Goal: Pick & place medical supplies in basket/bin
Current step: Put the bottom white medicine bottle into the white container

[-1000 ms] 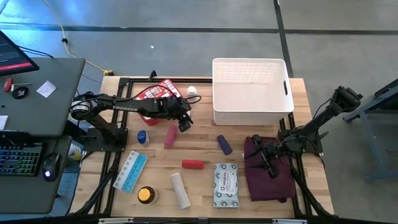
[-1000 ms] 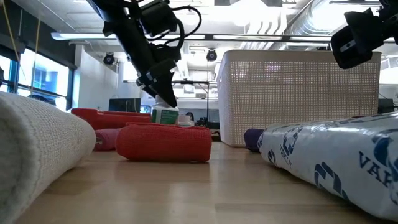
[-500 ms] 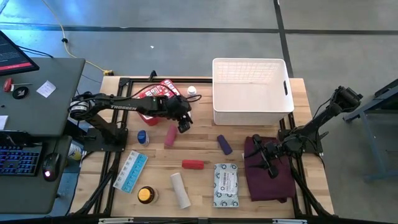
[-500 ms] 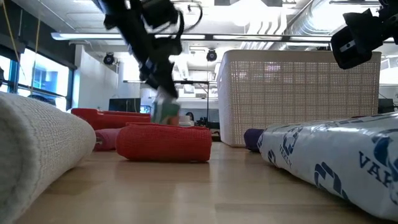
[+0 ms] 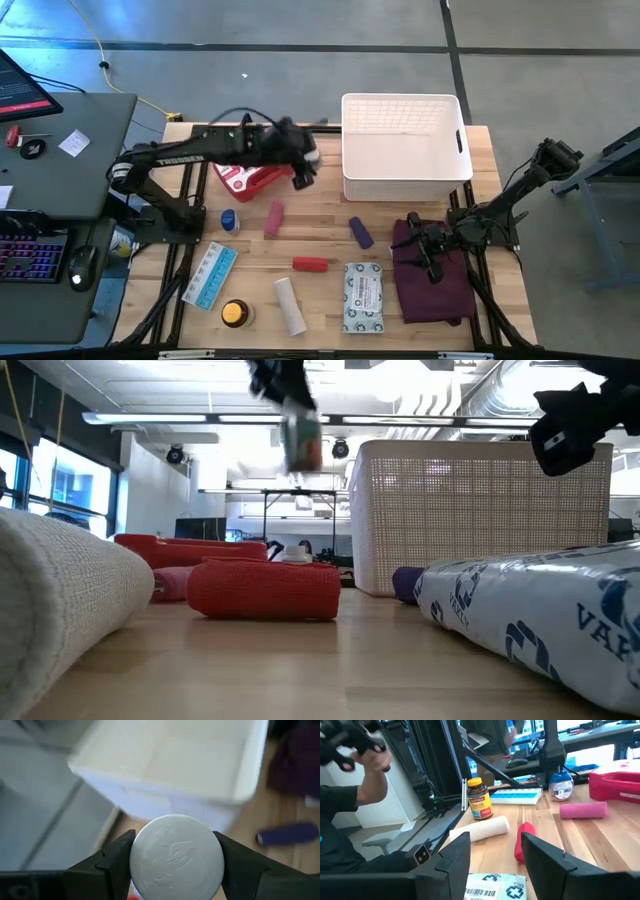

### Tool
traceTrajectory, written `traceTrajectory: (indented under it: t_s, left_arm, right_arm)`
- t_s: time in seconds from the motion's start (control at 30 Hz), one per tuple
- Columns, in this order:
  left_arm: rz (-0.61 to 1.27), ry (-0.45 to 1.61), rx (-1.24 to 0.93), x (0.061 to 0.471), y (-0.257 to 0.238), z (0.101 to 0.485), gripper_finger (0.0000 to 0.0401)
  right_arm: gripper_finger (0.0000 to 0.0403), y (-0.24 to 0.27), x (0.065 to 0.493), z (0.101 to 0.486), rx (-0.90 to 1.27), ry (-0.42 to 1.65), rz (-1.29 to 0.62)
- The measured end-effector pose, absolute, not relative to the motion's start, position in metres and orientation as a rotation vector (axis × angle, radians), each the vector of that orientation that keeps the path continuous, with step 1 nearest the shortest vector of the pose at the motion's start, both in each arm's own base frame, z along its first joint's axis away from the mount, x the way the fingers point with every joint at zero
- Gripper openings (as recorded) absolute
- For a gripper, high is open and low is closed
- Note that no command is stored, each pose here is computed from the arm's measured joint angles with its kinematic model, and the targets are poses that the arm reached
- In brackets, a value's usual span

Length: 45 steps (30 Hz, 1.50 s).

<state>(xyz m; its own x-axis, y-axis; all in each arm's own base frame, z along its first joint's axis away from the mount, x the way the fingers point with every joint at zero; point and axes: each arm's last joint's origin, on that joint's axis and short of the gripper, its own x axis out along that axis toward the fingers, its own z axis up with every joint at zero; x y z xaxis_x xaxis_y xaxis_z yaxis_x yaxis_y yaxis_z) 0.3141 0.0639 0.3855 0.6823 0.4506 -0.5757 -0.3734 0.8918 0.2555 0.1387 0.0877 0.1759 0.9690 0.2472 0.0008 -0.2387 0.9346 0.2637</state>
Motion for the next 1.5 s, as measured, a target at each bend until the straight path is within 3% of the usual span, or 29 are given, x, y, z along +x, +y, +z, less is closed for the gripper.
traceTrajectory:
  t_s: [0.2, 0.47, 0.67, 0.87, 1.13, 1.5]
  left_arm:
    - [0.439, 0.42, 0.217, 0.313, 0.063, 0.445, 0.0263]
    - [0.44, 0.228, 0.261, 0.323, 0.073, 0.463, 0.0263]
    - [0.418, 0.217, 0.253, 0.356, 0.091, 0.44, 0.0263]
    - [0.432, 0.274, 0.244, 0.379, 0.112, 0.412, 0.0263]
    - [0.435, 0.319, 0.172, 0.408, 0.152, 0.366, 0.0263]
    - [0.42, 0.359, 0.192, 0.438, 0.171, 0.393, 0.0263]
  right_arm:
    - [0.0167, 0.083, 0.141, 0.181, 0.223, -0.028, 0.161]
    - [0.0167, 0.071, 0.146, 0.19, 0.21, -0.126, 0.068]
    - [0.0167, 0.062, 0.146, 0.206, 0.137, -0.294, 0.07]
    - [0.0167, 0.062, 0.143, 0.217, 0.036, -0.426, 0.201]
    - [0.0167, 0.065, 0.145, 0.225, -0.011, -0.457, 0.23]
    - [0.0167, 0.068, 0.148, 0.223, -0.002, -0.405, 0.246]
